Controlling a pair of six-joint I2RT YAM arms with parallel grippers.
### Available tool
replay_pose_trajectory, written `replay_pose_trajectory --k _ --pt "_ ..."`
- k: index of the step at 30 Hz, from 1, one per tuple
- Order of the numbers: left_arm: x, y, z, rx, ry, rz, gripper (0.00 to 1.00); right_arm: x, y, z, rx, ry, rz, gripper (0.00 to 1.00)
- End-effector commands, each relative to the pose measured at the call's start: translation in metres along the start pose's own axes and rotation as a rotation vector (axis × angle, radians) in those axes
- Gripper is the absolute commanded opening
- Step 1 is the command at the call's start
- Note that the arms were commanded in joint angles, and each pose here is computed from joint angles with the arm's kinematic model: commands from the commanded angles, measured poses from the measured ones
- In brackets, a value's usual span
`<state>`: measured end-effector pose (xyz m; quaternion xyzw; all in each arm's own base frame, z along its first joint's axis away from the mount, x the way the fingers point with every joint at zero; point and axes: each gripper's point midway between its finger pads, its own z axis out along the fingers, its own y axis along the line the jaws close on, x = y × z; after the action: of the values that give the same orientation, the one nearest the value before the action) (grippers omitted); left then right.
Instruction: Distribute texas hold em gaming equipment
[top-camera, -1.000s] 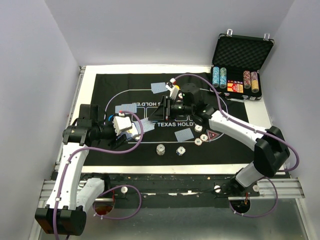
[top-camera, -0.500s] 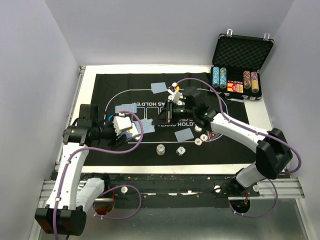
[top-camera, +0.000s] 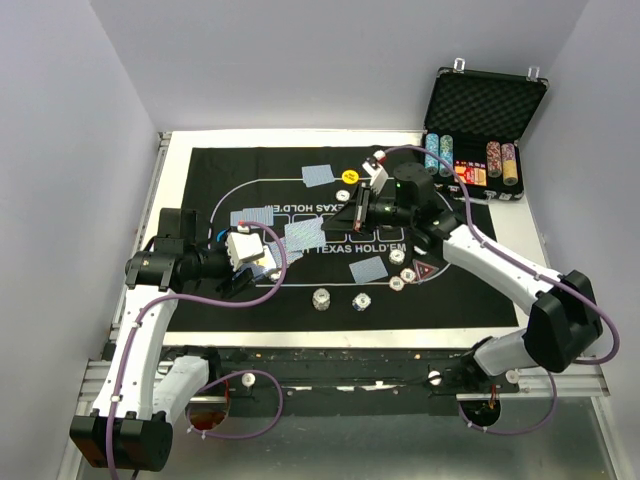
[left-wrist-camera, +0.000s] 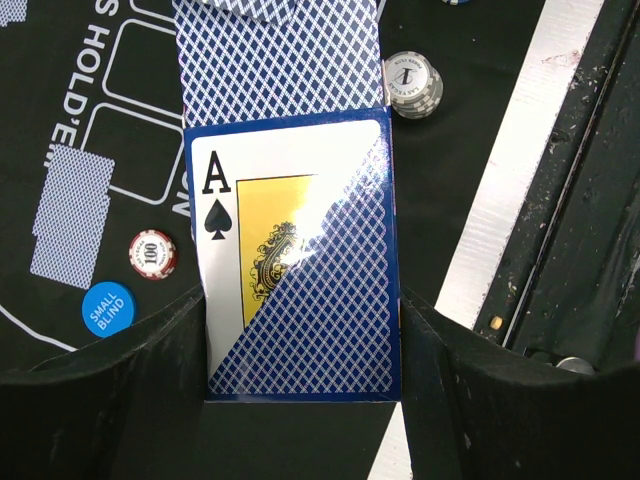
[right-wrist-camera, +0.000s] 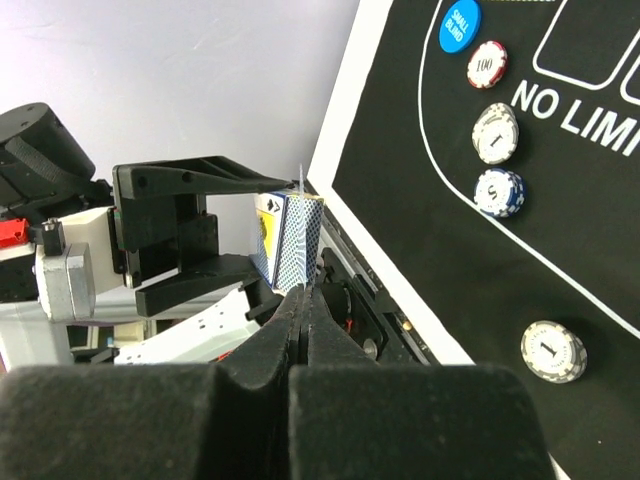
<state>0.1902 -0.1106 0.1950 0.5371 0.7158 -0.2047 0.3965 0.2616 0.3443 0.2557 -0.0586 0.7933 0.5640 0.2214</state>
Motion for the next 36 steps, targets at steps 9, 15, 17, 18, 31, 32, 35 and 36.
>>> replay_pose_trajectory --k 9,15,17,18,31,32,35,36 --pt "-0.010 0.004 0.000 0.000 -0.035 0.026 0.47 -0.016 -0.028 -0.041 0.024 -0.068 0.073 0.01" --pt "-0.010 0.002 -0.001 -0.001 -0.033 0.034 0.47 -0.007 -0.081 -0.066 0.137 -0.090 0.147 0.01" --pt "-0.010 0.002 -0.002 -0.001 -0.033 0.032 0.47 0.001 -0.104 -0.074 0.190 -0.094 0.176 0.01" --pt "-0.010 0.002 -0.002 -0.002 -0.035 0.034 0.47 0.005 -0.116 -0.077 0.224 -0.099 0.182 0.01" --pt "-0.013 0.001 -0.002 0.002 -0.049 0.025 0.47 0.001 -0.167 -0.026 0.451 -0.050 0.001 0.60" --pt "-0.014 0.000 -0.002 0.002 -0.049 0.022 0.47 0.003 -0.179 -0.014 0.488 -0.025 -0.017 0.64" --pt "-0.013 -0.001 -0.003 -0.002 -0.050 0.023 0.47 -0.006 -0.201 0.013 0.571 -0.011 -0.095 0.74" --pt "-0.012 -0.001 -0.002 -0.002 -0.047 0.020 0.47 -0.010 -0.208 0.019 0.595 -0.011 -0.114 0.75"
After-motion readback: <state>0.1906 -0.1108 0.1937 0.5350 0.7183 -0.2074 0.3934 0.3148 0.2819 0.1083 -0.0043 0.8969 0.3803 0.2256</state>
